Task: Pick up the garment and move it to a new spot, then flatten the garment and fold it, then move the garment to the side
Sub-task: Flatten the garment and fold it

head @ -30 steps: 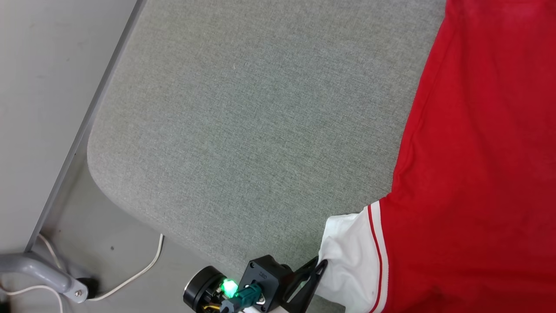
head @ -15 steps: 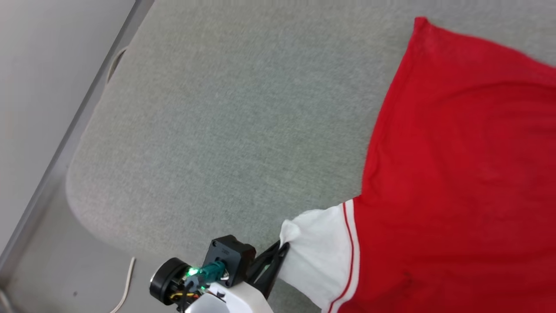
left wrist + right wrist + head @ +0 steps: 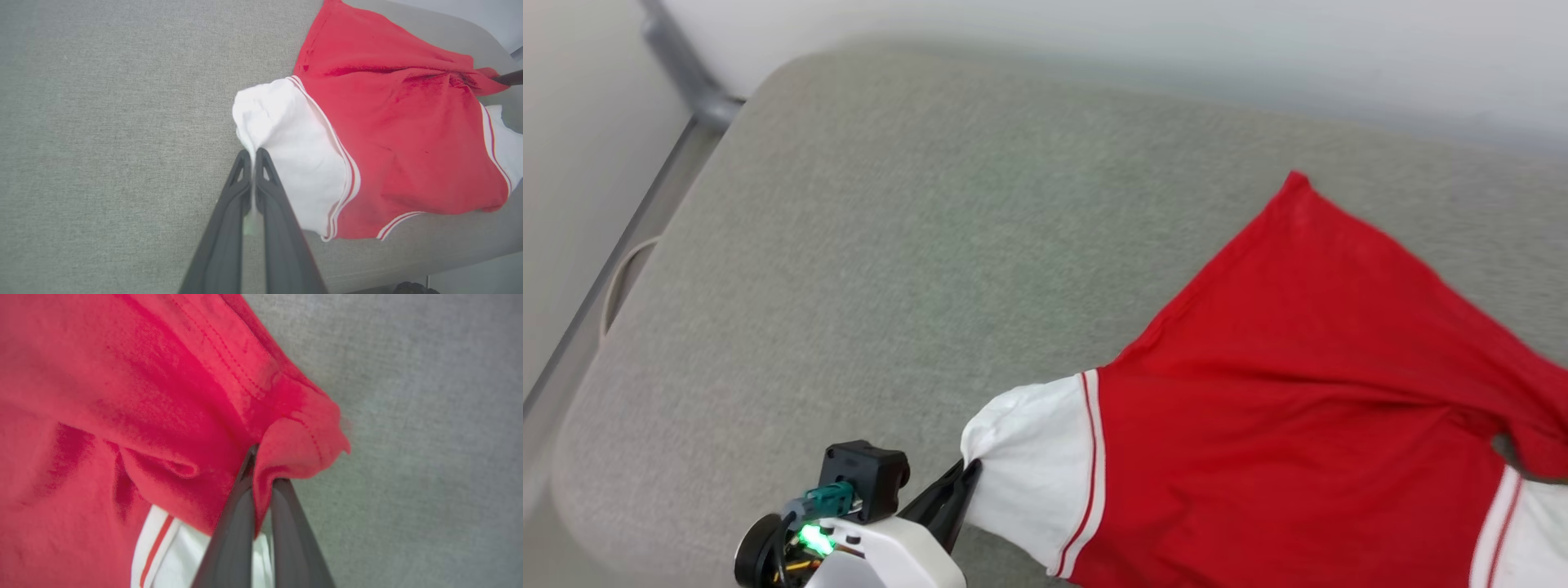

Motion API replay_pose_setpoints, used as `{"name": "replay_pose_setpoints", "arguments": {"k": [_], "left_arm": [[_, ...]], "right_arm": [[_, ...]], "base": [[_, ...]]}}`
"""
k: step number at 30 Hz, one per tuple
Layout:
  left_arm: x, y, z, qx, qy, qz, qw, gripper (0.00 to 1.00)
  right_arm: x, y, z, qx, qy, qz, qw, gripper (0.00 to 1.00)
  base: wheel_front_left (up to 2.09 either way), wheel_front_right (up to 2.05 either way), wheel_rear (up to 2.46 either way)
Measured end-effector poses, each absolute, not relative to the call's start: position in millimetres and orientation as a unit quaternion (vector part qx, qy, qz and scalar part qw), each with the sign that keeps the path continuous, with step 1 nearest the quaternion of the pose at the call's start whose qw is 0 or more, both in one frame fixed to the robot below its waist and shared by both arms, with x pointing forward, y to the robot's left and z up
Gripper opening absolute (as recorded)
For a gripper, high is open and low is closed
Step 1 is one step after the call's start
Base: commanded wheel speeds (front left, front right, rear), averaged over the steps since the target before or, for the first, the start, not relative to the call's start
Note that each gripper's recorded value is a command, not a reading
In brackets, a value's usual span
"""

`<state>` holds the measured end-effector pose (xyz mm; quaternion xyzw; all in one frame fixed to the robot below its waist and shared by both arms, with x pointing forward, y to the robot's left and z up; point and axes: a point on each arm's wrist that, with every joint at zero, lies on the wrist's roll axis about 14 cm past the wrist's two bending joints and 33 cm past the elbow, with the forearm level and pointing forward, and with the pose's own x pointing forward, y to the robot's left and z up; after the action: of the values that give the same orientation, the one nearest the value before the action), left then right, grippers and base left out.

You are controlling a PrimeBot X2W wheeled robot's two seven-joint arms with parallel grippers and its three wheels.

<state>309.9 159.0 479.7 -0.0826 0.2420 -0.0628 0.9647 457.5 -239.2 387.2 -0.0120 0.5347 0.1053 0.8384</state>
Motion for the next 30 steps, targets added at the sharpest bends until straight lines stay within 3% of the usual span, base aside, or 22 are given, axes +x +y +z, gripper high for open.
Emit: {"name": "replay_pose_setpoints", "arguments": {"k": [15, 22, 23, 24, 30], "left_arm": [[315, 138, 501, -0.121, 0.174, -0.087, 0.973, 0.00], [316, 127, 499, -0.141, 0.170, -0.093, 0.971, 0.00], [315, 125, 498, -0.144, 0.172, -0.095, 0.970, 0.00], [315, 123, 497, -0.144, 0.173, -0.097, 0.969, 0.00], [315, 124, 493, -0.135, 0.180, -0.097, 0.969, 0.00]], "right_arm": [[334, -297, 393, 0.037, 0.546, 0.051, 0.836, 0.00], [299, -295, 374, 0.055, 0.562, 0.042, 0.824, 0.00], [299, -296, 374, 0.057, 0.560, 0.040, 0.825, 0.42], [301, -296, 375, 0.057, 0.555, 0.039, 0.829, 1.00], [335, -277, 402, 0.053, 0.512, 0.075, 0.854, 1.00]], "base": [[0.00, 0.00, 0.00], [0.00, 0.00, 0.00], [0.00, 0.00, 0.00], [0.00, 0.00, 0.00], [0.00, 0.00, 0.00]]}}
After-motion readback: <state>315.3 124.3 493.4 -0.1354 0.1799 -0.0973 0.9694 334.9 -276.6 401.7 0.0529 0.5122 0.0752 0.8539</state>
